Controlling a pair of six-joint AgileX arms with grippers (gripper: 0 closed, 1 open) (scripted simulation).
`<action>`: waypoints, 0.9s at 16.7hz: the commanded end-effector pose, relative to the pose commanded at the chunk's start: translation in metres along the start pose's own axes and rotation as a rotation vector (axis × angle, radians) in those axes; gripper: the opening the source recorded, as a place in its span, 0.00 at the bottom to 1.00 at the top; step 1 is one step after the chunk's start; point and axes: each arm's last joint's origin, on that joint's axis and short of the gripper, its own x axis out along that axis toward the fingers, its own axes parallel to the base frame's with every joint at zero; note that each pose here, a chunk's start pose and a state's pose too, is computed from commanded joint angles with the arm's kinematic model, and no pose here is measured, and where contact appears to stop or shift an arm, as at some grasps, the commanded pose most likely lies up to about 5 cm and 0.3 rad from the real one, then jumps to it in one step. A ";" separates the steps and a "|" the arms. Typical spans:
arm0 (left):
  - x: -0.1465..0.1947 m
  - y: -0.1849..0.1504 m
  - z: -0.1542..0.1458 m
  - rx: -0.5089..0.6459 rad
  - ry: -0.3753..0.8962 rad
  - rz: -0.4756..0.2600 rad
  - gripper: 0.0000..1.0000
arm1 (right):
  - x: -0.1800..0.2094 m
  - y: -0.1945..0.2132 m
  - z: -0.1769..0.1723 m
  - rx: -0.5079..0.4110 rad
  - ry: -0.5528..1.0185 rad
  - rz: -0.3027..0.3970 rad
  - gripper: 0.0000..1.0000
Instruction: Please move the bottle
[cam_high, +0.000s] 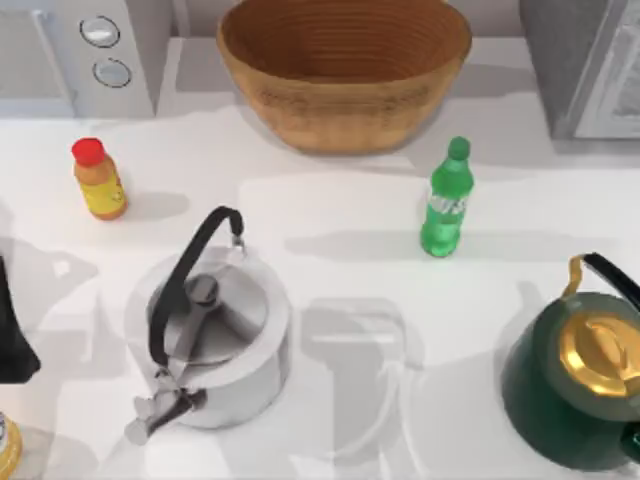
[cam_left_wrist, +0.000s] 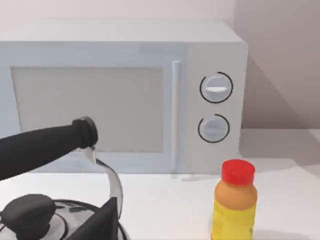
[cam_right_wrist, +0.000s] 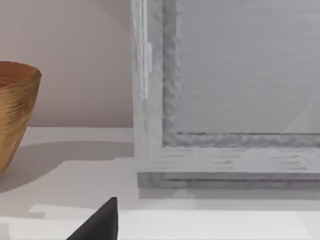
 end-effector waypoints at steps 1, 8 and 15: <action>0.000 0.000 0.000 0.000 0.000 0.000 1.00 | 0.000 0.000 0.000 0.000 0.000 0.000 1.00; 0.000 0.000 0.000 0.000 0.000 0.000 1.00 | 0.004 0.011 0.062 0.008 -0.057 0.202 1.00; 0.000 0.000 0.000 0.000 0.000 0.000 1.00 | 0.099 0.026 0.121 -0.061 0.191 0.358 1.00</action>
